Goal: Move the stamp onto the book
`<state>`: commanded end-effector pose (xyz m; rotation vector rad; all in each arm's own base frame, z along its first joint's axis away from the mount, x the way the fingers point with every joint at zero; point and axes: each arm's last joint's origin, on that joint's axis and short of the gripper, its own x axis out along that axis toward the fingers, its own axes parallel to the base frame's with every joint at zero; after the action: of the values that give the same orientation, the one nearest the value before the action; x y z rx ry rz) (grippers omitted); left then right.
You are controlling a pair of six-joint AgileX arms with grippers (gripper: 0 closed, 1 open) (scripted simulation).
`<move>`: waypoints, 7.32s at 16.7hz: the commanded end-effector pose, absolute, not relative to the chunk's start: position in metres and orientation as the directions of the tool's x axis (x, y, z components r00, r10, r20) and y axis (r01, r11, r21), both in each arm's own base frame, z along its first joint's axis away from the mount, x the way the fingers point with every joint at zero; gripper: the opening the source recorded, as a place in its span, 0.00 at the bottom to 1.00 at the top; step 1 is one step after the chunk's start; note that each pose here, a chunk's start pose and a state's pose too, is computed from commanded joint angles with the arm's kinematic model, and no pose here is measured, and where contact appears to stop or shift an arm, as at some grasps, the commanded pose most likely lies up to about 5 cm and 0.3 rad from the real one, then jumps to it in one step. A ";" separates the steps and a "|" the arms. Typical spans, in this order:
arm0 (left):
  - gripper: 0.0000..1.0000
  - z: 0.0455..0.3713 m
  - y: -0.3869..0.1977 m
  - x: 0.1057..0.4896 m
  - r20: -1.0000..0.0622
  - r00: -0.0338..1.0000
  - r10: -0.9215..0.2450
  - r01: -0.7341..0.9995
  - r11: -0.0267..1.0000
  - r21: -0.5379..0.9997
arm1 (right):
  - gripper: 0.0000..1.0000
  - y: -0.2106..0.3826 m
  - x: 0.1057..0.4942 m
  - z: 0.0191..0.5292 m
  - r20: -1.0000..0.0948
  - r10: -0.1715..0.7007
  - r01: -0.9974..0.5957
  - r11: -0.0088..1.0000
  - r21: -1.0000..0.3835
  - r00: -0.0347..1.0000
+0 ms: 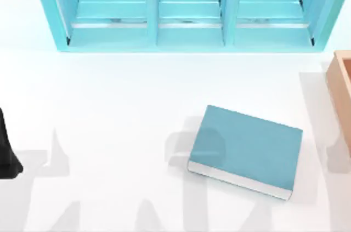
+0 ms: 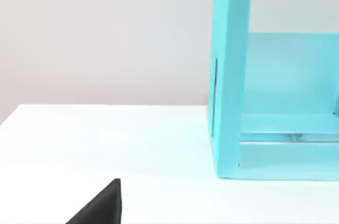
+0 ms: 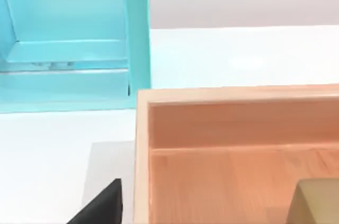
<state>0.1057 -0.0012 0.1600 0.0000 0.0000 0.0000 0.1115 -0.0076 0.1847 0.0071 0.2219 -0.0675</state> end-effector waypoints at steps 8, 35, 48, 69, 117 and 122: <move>1.00 0.160 -0.001 0.106 0.000 1.000 0.000 0.000 1.000 0.000 | 1.00 -0.033 0.184 0.256 -0.727 -0.140 0.109 0.990 -0.089 0.673; 1.00 0.160 -0.001 0.106 0.000 1.000 0.000 0.000 1.000 0.000 | 1.00 -0.097 0.340 0.190 -1.000 -0.003 0.009 1.000 -0.003 0.006; 1.00 0.160 -0.001 0.106 0.000 1.000 0.000 0.000 1.000 0.000 | 0.70 -0.096 0.336 0.142 -1.000 -0.003 0.009 1.000 -0.003 0.007; 1.00 0.160 -0.001 0.106 0.000 1.000 0.000 0.000 1.000 0.000 | 0.00 -0.094 0.342 0.148 -1.000 0.003 0.035 0.999 0.003 0.005; 1.00 0.160 -0.001 0.106 0.000 1.000 0.000 0.000 1.000 0.000 | 0.23 0.213 0.306 0.209 -1.000 0.000 0.015 1.000 0.000 0.003; 1.00 0.160 -0.001 0.106 0.000 1.000 0.000 0.000 1.000 0.000 | 0.60 0.213 0.306 0.209 -1.000 0.000 0.015 1.000 0.000 0.003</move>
<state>0.1057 -0.0012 0.1600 0.0000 0.0000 0.0000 0.3064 0.2133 0.2094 0.0119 1.5676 -0.0119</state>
